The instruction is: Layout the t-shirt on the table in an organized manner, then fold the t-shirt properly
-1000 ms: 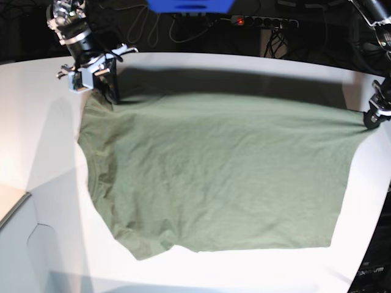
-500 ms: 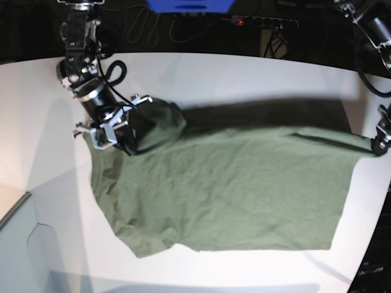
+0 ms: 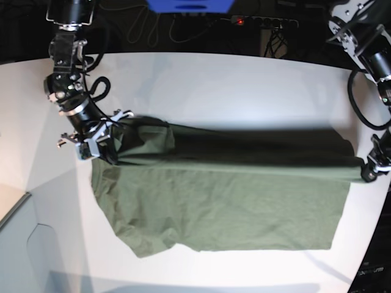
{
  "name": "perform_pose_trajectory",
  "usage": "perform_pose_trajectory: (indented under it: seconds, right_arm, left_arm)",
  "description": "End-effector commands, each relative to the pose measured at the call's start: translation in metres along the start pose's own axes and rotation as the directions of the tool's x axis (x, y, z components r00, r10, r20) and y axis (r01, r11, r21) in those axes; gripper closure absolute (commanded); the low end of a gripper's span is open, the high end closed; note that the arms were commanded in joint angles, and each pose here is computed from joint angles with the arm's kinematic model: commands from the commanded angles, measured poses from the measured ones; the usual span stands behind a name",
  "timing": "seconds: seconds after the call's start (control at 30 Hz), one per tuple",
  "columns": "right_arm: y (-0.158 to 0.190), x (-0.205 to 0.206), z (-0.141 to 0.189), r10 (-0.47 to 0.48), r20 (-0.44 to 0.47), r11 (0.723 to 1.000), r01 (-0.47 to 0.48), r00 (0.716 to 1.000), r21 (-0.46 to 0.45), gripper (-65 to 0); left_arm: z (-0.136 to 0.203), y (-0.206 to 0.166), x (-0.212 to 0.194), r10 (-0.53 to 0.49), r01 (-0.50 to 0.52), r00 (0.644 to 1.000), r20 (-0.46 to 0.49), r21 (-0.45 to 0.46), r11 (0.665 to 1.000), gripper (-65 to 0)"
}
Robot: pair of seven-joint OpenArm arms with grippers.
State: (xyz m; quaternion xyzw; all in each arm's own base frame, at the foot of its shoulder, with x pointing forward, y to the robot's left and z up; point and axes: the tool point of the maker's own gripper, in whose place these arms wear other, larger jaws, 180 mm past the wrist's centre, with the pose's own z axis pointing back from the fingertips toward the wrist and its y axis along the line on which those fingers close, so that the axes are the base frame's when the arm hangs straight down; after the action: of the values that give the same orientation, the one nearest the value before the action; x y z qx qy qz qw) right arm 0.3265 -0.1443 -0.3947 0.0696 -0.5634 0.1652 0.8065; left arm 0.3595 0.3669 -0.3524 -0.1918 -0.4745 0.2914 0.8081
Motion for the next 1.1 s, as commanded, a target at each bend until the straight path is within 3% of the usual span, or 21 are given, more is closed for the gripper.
perform_pose_trajectory:
  seconds: [0.0,0.17,0.57,0.73,0.93,1.07]
  right_arm:
    - [-0.003,0.016,-0.002,0.004,0.057,1.000,-0.004,0.998,0.005,0.0]
    - [-0.005,0.022,-0.005,0.009,0.068,1.000,-0.009,0.998,0.002,0.0]
    - [-0.008,0.019,-0.010,0.012,0.056,1.000,-0.012,0.998,0.011,0.0]
    - [-0.011,0.012,-0.025,-0.022,0.034,1.000,0.022,0.999,0.018,-10.8]
    - [-0.016,0.023,-0.032,-0.021,0.057,1.000,0.021,0.998,0.009,-27.0]
    - [-0.025,0.032,-0.032,-0.011,0.077,1.000,0.012,0.997,-0.010,-33.1]
  left_arm:
    - [0.002,-0.003,0.022,-0.013,0.014,0.999,0.052,-0.011,1.000,0.0]
    - [-0.004,0.001,0.026,0.023,-0.022,0.995,0.095,-0.011,1.000,0.0]
    - [-0.008,-0.002,0.023,0.022,-0.020,0.996,0.087,-0.016,1.000,-0.1]
    - [-0.029,-0.025,0.019,-0.035,0.039,0.996,0.079,-0.052,0.998,-1.7]
    - [-0.037,-0.019,0.016,0.007,-0.003,0.995,0.095,-0.045,0.999,-15.5]
    - [-0.038,-0.017,0.014,0.022,-0.019,0.996,0.089,-0.043,0.999,-20.6]
